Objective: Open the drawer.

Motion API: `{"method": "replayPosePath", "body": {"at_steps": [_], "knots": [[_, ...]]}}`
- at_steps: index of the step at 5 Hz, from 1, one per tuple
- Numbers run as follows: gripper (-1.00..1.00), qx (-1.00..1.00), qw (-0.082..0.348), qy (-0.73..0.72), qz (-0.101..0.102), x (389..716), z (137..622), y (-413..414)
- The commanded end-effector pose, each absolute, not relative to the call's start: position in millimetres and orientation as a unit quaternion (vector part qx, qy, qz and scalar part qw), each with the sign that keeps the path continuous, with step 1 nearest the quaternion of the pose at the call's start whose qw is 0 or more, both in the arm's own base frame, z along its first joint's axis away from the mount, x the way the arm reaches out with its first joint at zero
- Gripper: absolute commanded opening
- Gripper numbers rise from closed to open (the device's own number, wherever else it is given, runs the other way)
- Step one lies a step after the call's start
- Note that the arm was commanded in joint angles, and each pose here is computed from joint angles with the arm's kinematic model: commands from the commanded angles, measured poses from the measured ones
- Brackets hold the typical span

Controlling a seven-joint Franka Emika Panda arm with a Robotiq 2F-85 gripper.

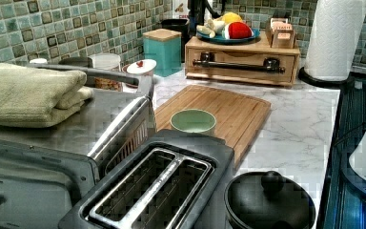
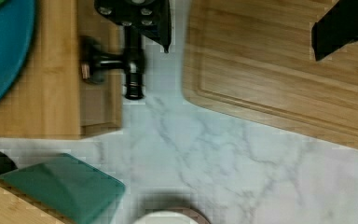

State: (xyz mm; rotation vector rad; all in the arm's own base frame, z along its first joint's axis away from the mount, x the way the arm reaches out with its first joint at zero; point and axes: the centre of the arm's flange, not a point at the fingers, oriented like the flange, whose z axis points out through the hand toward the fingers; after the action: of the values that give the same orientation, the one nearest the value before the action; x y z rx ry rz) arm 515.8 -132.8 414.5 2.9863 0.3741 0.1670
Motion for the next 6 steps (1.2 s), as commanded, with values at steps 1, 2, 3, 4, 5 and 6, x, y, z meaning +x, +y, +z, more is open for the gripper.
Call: {"method": "replayPosePath", "body": {"at_steps": [1,2,3,4,5,6], "knots": [[1.00,0.985,0.091,0.130,0.068,482,371,-188],[1.00,0.985,0.093,0.128,0.069,466,365,-199],[1.00,0.986,0.100,0.115,0.070,457,360,-199],[1.00,0.984,0.120,0.108,0.070,461,348,-203],[1.00,0.983,0.125,0.113,0.078,464,334,-220],[1.00,0.983,0.129,0.102,0.081,463,321,-231]]}}
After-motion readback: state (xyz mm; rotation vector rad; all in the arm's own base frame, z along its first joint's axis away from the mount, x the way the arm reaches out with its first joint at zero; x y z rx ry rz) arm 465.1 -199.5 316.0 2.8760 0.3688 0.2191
